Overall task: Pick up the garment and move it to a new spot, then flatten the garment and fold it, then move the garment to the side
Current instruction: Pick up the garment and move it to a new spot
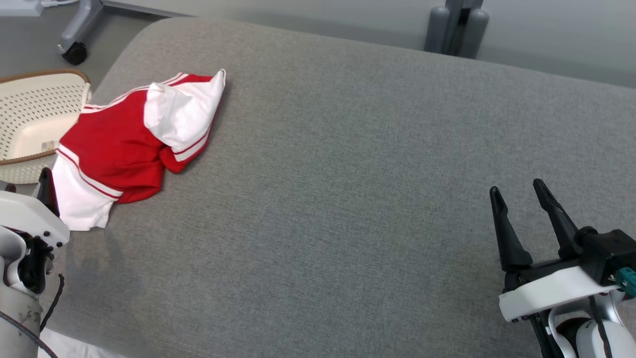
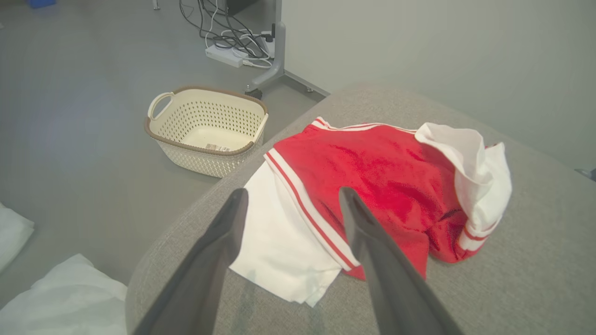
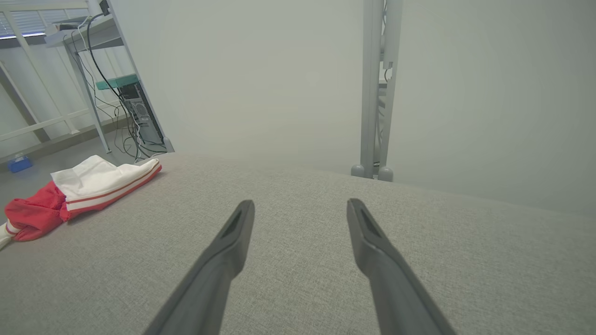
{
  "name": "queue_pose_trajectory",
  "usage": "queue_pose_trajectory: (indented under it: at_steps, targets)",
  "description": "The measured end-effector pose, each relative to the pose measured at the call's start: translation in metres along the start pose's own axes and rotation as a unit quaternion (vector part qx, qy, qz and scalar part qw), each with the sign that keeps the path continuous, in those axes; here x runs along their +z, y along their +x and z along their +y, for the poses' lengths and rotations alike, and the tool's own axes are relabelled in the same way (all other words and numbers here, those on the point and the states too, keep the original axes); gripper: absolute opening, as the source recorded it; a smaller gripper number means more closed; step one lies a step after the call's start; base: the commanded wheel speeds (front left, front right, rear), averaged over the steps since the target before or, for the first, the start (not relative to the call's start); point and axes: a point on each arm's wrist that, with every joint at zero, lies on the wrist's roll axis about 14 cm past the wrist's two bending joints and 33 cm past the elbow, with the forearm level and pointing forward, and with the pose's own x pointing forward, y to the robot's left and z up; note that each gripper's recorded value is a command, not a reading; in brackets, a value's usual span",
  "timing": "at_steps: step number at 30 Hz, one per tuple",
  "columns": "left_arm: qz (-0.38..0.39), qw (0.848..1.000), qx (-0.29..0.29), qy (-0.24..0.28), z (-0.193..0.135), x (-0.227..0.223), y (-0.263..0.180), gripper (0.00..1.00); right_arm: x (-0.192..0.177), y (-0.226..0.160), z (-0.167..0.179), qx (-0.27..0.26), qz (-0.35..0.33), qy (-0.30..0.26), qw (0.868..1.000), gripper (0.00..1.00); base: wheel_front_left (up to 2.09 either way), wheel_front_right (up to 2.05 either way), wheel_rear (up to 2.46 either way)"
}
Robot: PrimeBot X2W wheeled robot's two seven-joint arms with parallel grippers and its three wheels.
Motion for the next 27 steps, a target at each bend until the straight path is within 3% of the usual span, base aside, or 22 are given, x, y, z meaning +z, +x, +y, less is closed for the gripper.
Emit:
queue_pose_trajectory:
  at_steps: [11,16,17,19,23,27]
  targets:
    - [0.164,0.984,0.045,-0.058,0.0,-0.11,0.023,1.0,-0.025,0.012,-0.034,-0.029,0.034,-0.011,0.999,1.0,0.0,0.0,0.0]
    - [0.174,0.982,0.046,-0.063,-0.008,-0.119,0.038,1.0,-0.036,0.01,-0.056,-0.052,0.049,-0.018,0.997,1.0,0.0,0.0,0.0]
    - [0.166,0.983,0.044,-0.068,-0.011,-0.118,0.042,0.87,-0.037,0.009,-0.059,-0.056,0.051,-0.021,0.997,1.0,0.0,0.0,0.0]
    - [0.151,0.986,0.042,-0.06,-0.014,-0.115,0.048,0.0,-0.039,0.009,-0.067,-0.065,0.052,-0.022,0.996,1.0,0.0,0.0,0.0]
    - [0.089,0.994,0.035,-0.044,-0.017,-0.09,0.059,0.0,-0.039,0.013,-0.071,-0.069,0.05,-0.026,0.996,1.0,0.0,0.0,0.0]
    - [-0.004,0.999,0.033,-0.017,-0.012,-0.037,0.067,0.0,-0.033,0.02,-0.065,-0.06,0.039,-0.026,0.997,1.0,0.0,0.0,0.0]
